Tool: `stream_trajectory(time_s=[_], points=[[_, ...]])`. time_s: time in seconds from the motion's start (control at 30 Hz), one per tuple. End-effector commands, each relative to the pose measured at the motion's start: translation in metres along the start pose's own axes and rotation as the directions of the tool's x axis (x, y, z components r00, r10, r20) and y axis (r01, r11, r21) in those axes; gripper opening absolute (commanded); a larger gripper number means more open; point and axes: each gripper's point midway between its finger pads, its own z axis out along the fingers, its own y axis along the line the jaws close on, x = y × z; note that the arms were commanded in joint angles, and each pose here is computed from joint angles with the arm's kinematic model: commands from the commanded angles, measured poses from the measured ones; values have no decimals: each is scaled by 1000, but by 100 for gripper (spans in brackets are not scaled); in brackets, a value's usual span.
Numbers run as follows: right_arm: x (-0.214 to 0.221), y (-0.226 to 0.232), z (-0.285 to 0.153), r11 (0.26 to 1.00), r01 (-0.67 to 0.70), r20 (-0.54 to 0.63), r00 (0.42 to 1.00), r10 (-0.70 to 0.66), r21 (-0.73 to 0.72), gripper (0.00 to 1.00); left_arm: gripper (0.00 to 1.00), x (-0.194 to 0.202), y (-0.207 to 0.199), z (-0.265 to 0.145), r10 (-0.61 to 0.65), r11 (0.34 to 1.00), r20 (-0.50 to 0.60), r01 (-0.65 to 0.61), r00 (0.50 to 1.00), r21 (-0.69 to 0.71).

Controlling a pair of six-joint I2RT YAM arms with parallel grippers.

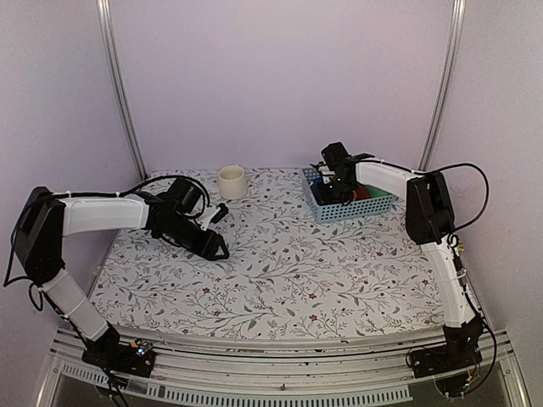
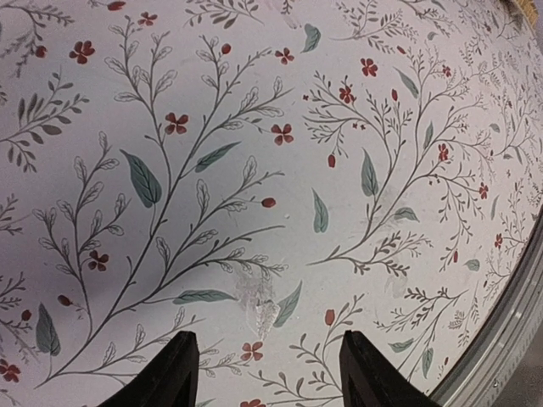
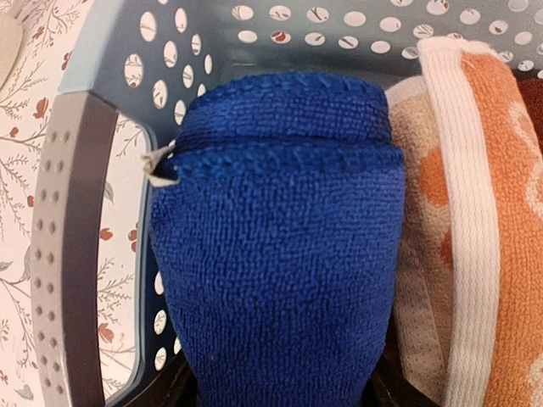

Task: Roll the towels
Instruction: Place the towel in the bin, then adjust the towel in the bin.

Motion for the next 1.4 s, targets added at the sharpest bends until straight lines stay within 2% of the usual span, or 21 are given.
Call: stream_trajectory(time_s=[0.0,0.4,0.47,0.57,0.67,0.77,0.97,1.13,1.27,1.37], points=[[-21,3,-47,998,3,57,998,1,-57,56,59,2,3,3,-10,1000,-8,10,1000,11],[-46,4,-107,979,72,150,988,-43,-192,69,59,3,2,5,-9,1000,-15,9,1000,21],[-52,5,-105,969,90,171,984,-51,-229,64,59,2,2,5,-11,1000,-16,11,1000,25],[-58,11,-92,940,144,190,978,-88,-309,40,59,2,1,6,-12,1000,-18,12,1000,29],[-58,17,-69,923,141,178,981,-81,-358,34,59,4,1,7,-13,1000,-22,14,1000,28],[-57,20,-52,917,130,167,983,-70,-377,33,59,5,2,7,-13,1000,-23,13,1000,25],[-56,3,-20,952,103,165,985,-57,-287,34,59,5,3,8,-15,1000,-27,15,1000,21],[-57,-5,3,965,109,179,982,-67,-237,38,59,7,4,9,-15,1000,-34,16,999,20],[-46,-2,10,960,93,141,988,-57,-263,39,59,7,4,9,-16,1000,-32,17,999,20],[-50,1,-1,954,102,146,987,-63,-282,39,59,5,4,9,-15,1000,-29,15,999,19]])
